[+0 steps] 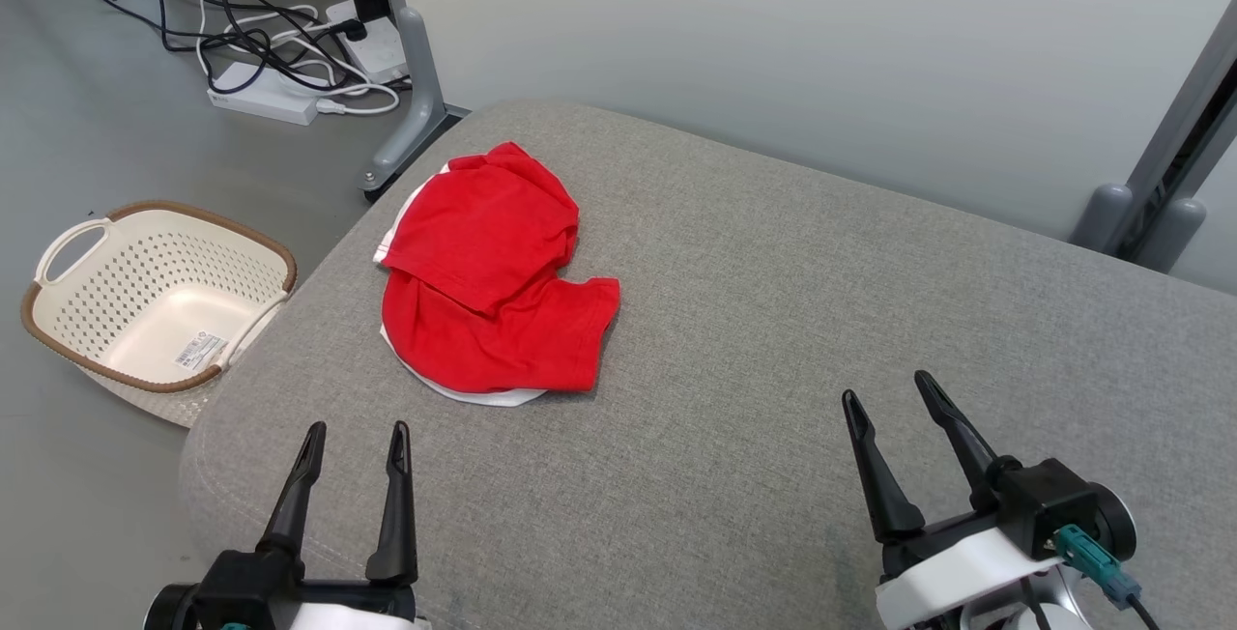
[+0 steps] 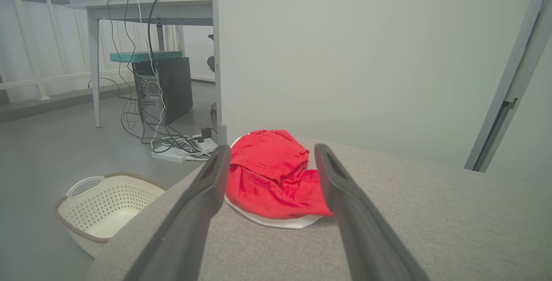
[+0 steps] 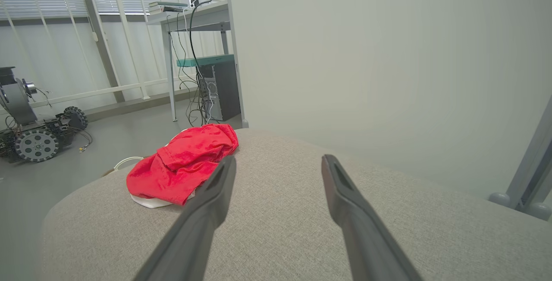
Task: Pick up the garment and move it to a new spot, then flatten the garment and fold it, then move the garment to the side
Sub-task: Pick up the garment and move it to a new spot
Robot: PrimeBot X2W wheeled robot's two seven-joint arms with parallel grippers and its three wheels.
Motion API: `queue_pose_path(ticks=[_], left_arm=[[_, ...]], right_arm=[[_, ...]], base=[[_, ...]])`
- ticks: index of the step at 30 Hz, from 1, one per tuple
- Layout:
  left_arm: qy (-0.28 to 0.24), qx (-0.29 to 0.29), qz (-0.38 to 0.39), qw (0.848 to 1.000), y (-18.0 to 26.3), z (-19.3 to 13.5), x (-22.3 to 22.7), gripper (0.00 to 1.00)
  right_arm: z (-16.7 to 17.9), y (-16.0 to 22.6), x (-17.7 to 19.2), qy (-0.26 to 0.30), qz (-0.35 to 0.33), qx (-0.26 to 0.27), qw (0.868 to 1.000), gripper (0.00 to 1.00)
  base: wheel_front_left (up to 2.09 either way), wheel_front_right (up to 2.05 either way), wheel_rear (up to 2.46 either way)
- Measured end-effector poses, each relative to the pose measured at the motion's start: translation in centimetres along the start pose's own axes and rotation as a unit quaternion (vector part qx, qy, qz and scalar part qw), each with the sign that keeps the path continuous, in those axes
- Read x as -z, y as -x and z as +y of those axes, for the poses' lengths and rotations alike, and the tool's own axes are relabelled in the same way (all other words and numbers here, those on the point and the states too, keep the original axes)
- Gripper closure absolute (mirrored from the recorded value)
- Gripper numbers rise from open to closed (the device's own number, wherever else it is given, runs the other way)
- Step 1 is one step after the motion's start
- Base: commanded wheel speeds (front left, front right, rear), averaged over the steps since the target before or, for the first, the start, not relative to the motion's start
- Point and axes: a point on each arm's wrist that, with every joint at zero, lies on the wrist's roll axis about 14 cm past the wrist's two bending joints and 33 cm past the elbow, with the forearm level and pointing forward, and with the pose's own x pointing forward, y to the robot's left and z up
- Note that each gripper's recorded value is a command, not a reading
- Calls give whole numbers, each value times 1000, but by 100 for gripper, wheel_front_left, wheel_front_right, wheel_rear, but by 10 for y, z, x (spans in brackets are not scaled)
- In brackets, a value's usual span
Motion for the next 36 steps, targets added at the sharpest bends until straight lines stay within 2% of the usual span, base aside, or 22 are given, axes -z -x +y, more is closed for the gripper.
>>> queue_pose_path(ticks=[7,11,14,19,24,28,31,36], left_arm=[[-4,5,9,1000,-4,0,5,0],[-16,7,5,1000,-21,6,1,0],[-28,11,17,999,-39,10,8,0],[-82,33,65,994,-76,17,34,0],[-95,42,105,989,-132,18,53,0],[-106,47,174,978,-171,18,78,0],[-95,46,216,971,-200,11,94,0],[-114,60,318,939,-221,-1,135,0]], right_arm=[[-12,0,-3,2,-7,15,1000,0],[-20,-2,-3,11,-12,15,1000,0],[-32,-7,-3,20,-18,16,1000,0],[-56,-12,-2,30,-27,25,999,0],[-79,-18,-5,36,-37,33,998,0],[-93,-19,-1,40,-36,39,998,0],[-107,-16,6,40,-29,50,998,0],[-126,-8,23,44,-7,65,997,0]], base=[[0,0,0],[0,0,0],[0,0,0],[0,0,0],[0,0,0],[0,0,0],[0,0,0],[0,0,0]])
